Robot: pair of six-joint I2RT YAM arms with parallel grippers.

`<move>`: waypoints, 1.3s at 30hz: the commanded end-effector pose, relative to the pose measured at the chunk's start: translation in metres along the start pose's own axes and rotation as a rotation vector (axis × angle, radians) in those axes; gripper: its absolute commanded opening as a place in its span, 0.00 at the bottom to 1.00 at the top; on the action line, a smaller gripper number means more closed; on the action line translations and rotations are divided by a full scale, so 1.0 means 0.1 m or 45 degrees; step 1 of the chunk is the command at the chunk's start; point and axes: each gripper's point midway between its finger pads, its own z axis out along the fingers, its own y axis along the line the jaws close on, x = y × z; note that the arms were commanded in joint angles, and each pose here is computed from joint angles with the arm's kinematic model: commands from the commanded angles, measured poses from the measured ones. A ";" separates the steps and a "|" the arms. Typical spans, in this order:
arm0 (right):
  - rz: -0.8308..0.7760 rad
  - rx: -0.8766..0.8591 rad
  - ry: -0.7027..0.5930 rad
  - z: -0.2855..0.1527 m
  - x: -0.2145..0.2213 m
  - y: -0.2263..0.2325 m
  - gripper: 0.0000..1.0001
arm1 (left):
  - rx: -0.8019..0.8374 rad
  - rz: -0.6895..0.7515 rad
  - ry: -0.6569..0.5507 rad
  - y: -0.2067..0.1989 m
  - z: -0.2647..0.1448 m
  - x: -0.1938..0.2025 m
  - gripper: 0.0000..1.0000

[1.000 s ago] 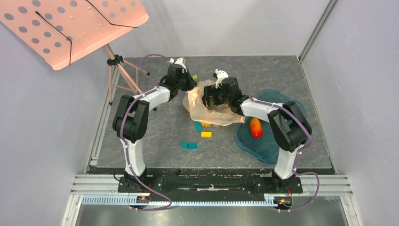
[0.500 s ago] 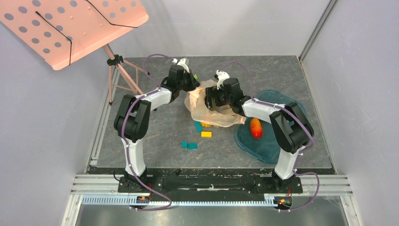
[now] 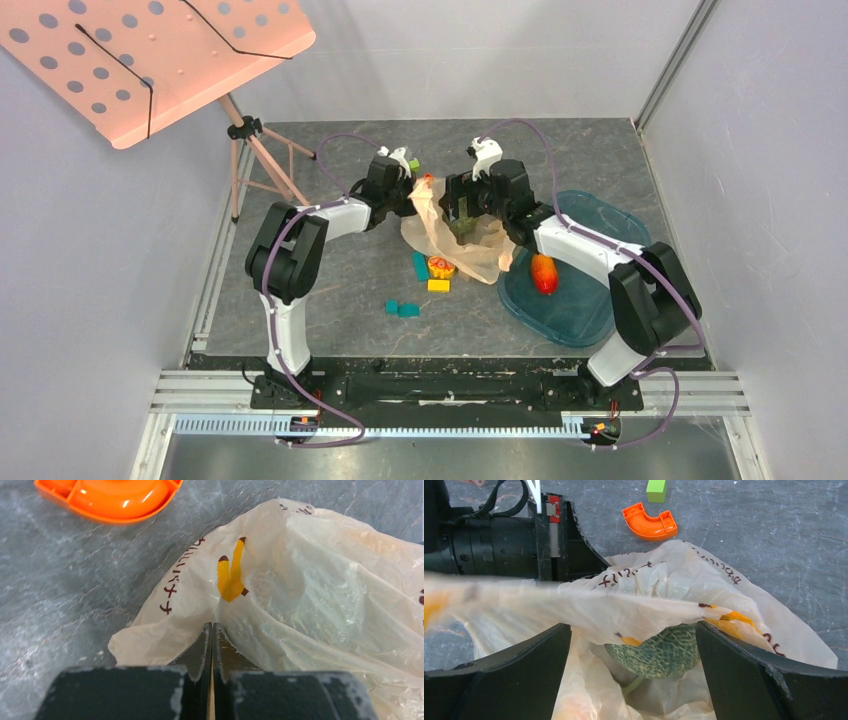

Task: Take the fake fruits out of the plastic bag
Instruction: Adjust the plastic bag at the center of the board.

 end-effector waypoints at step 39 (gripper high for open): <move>-0.090 0.116 -0.156 -0.83 -0.30 -0.11 0.98 | 0.198 -0.299 -0.112 -0.28 -1.09 0.11 1.00</move>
